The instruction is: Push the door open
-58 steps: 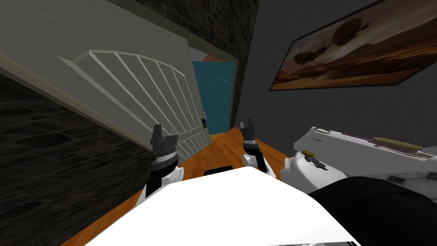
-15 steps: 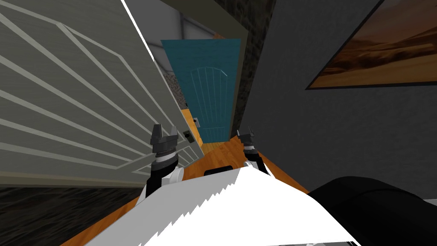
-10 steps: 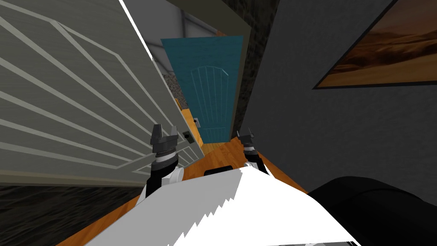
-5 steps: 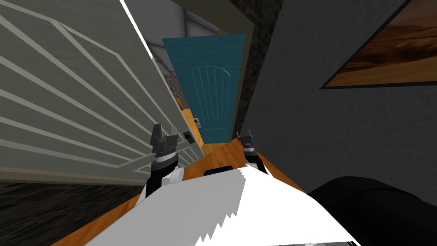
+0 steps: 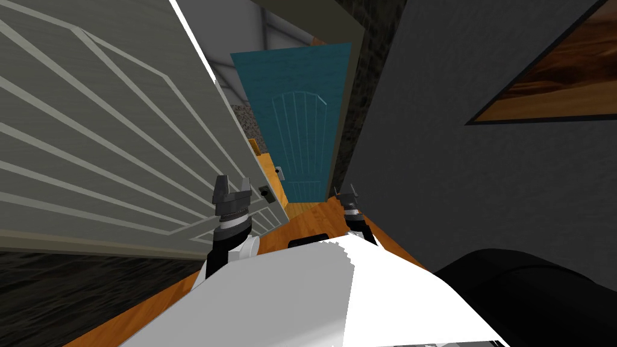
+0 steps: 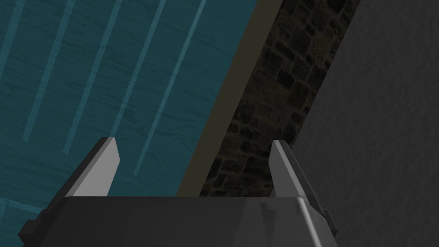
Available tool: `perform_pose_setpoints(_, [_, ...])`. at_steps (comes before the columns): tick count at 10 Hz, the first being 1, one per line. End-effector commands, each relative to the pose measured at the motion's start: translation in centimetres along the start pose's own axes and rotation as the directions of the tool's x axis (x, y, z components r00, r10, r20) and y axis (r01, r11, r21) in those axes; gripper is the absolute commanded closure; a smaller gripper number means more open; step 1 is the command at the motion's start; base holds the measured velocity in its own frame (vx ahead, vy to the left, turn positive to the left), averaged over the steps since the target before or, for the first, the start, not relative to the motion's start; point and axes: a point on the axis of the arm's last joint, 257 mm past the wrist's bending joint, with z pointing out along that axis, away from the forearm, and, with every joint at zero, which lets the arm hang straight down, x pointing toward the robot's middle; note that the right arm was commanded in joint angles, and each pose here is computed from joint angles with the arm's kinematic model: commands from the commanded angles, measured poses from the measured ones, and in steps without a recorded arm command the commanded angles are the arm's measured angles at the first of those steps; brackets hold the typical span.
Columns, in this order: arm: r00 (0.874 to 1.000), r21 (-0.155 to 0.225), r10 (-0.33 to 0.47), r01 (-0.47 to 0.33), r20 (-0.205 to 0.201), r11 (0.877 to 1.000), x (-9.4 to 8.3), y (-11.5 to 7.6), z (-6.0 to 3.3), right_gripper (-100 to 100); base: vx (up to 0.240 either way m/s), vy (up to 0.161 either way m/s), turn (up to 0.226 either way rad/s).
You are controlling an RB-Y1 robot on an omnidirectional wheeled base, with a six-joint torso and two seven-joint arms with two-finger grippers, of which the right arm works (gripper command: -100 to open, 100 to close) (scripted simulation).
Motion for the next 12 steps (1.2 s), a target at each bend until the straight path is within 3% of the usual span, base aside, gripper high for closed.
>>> perform_pose_setpoints(1, [0.999, 0.002, 0.041, -0.041, 0.011, 0.999, -0.4, -0.1, -0.25, -100, 0.022, -0.003, 0.047])
perform_pose_setpoints(6, [0.988, 0.001, 0.146, -0.146, 0.039, 0.989, -1.4, -0.3, -0.88, -100, 0.02, -0.003, 0.047])
perform_pose_setpoints(12, [0.959, -0.008, 0.272, -0.272, 0.074, 0.962, -2.6, -0.6, -1.68, -100, 0.02, -0.003, 0.046])
